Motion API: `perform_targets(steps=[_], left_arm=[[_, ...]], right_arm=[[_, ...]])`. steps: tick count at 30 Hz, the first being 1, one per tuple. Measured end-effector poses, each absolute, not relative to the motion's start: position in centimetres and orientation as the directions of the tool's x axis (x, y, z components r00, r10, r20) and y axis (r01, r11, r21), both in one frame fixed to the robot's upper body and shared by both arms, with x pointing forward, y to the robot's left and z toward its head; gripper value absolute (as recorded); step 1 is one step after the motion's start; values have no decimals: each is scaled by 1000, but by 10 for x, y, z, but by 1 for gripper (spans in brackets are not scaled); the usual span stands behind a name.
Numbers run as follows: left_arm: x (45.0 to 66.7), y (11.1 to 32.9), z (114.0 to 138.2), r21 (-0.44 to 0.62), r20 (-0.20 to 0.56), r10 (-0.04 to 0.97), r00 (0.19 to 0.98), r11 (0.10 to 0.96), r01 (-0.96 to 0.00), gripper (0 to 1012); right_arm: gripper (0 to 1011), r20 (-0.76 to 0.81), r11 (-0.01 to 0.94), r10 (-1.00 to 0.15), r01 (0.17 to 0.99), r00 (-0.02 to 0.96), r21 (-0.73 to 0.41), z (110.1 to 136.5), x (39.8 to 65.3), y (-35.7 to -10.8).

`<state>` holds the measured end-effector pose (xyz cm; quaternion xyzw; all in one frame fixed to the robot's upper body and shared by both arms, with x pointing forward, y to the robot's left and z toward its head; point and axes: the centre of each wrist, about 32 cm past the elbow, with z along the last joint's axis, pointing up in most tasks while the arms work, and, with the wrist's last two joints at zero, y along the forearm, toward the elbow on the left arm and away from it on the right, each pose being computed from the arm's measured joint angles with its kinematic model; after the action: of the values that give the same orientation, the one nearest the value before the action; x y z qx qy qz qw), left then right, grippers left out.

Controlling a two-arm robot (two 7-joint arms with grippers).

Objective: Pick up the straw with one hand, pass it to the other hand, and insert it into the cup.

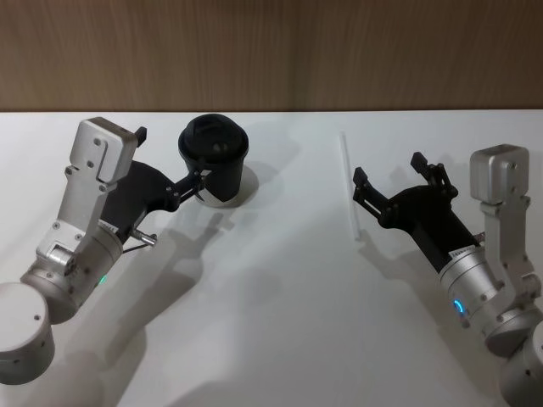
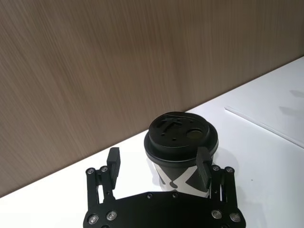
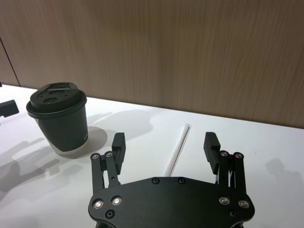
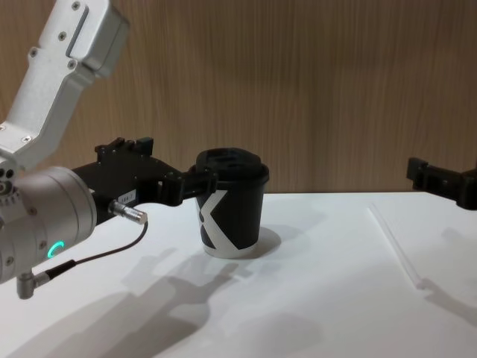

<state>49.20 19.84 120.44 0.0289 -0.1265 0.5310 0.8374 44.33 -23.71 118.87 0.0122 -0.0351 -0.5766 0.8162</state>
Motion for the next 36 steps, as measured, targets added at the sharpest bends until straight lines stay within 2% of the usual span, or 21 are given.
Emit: perform_targets(steps=[36], left_arm=[[492,198,1204,-86,242,882,404,434,-897,1003]], right_arm=[[1001,43,335,-942,940,333,60,1189,443,-237]])
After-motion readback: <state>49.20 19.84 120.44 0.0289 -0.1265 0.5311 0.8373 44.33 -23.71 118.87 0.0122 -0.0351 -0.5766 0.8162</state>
